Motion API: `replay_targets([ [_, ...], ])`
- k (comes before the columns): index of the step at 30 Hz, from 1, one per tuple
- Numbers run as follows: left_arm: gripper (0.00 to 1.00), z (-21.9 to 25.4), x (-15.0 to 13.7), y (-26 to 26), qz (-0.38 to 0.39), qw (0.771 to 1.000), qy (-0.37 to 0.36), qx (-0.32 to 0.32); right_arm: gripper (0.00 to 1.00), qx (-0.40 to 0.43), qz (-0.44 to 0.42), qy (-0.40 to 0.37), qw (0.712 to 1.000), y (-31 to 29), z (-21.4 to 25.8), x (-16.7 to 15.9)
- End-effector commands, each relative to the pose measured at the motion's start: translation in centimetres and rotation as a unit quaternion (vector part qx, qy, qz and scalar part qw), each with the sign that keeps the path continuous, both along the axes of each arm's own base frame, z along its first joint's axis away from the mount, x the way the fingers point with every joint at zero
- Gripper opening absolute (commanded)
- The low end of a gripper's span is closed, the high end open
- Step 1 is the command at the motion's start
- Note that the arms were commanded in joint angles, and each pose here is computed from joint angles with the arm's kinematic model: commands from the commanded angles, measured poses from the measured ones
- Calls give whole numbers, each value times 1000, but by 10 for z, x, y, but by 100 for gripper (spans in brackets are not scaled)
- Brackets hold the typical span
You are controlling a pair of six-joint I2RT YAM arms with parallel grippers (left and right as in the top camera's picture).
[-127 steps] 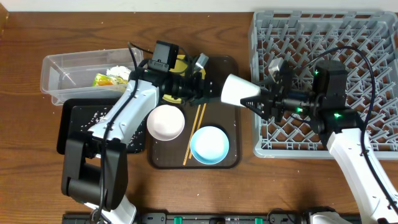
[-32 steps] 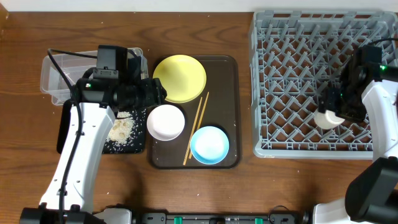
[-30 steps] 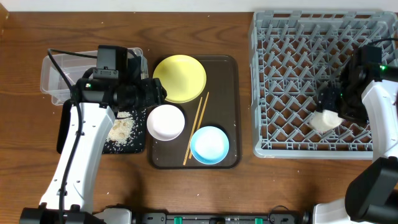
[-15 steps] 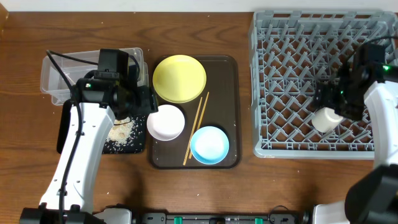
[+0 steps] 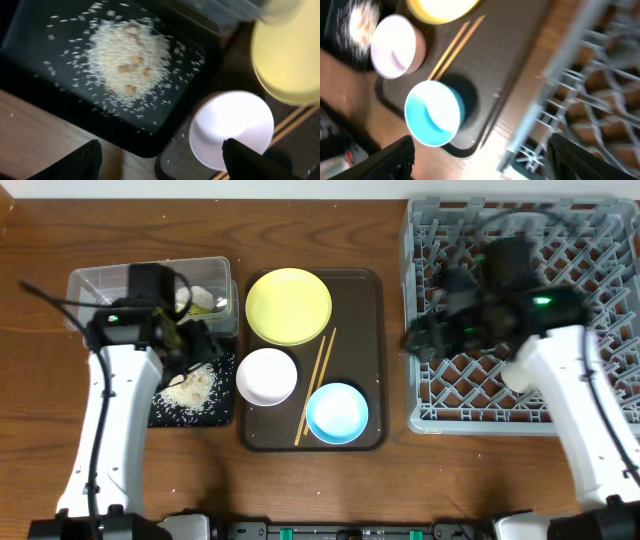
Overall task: Sort waste into correct bins and load items into the dishwasher rack
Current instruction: 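Raise the right gripper from the rack and move it toward the blue bowl, then grasp the blue bowl rim with the right gripper and lift it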
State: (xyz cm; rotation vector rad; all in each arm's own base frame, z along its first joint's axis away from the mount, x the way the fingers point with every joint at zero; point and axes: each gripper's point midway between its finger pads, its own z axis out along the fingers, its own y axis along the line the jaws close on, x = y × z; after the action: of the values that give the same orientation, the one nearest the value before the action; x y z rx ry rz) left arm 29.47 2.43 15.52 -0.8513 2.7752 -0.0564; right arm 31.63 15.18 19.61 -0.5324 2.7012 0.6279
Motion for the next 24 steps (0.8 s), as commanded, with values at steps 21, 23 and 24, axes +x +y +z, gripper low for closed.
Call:
replay_targets([
  [21,81,0,-7,17,51,999,8,3,24,-182,63,198,961,75,-171,-51],
  [23,81,0,-7,17,51,999,8,3,13,-185,63,203,960,75,-176,-51],
  [24,81,0,-7,17,51,999,8,3,5,-184,63,202,960,75,-177,-51],
])
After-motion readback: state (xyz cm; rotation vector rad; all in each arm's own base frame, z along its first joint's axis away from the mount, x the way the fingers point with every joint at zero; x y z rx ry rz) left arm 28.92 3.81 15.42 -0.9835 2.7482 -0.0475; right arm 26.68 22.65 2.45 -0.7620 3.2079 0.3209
